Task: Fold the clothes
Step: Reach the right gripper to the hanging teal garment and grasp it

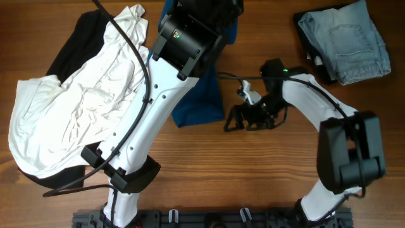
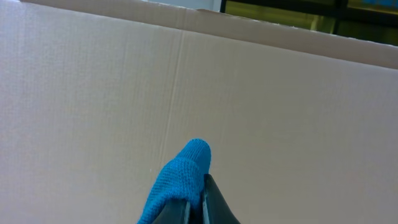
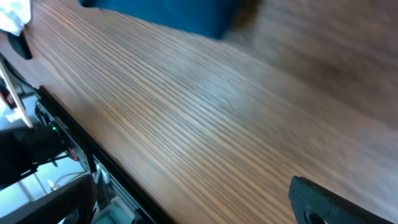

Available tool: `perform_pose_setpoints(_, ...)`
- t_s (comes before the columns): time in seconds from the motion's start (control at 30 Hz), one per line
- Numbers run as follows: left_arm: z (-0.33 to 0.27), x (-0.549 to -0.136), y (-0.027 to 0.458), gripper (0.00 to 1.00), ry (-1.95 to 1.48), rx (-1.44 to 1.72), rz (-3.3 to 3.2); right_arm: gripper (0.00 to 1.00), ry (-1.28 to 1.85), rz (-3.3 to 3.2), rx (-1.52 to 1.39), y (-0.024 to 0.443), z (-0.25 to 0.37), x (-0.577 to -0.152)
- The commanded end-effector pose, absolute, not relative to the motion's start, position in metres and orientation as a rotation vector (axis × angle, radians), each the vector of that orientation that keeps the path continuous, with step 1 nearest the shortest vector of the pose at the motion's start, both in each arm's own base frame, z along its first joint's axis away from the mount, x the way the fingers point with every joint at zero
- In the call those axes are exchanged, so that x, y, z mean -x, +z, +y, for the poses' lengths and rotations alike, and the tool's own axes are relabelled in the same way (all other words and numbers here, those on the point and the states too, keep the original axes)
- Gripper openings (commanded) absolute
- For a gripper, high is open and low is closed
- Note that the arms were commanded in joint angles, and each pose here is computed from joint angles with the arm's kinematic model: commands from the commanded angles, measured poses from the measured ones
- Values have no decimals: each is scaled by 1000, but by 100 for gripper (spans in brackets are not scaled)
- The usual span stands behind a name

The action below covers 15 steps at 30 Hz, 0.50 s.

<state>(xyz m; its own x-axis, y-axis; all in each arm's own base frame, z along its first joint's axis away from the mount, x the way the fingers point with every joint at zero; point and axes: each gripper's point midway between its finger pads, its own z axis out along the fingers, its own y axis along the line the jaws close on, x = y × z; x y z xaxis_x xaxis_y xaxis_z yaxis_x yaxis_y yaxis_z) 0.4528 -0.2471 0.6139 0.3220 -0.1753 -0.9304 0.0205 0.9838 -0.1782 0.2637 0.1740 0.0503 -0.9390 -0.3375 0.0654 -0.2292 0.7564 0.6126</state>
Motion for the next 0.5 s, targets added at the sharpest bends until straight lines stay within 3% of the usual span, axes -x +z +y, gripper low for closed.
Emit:
perform_pose_setpoints(0.0,-229,-436,639,4,-158,179,1189,100,-982,-2790,-569,59,189,-275)
perform_pose_setpoints(0.23,-229,-436,639,4,-157,179,1190,100,-1052,-2897,-842,73,202,-312)
perform_pose_setpoints(0.47,-230,-437,637,4,-154,176,1196,100,-1153,-2884,-785,83,216,-315)
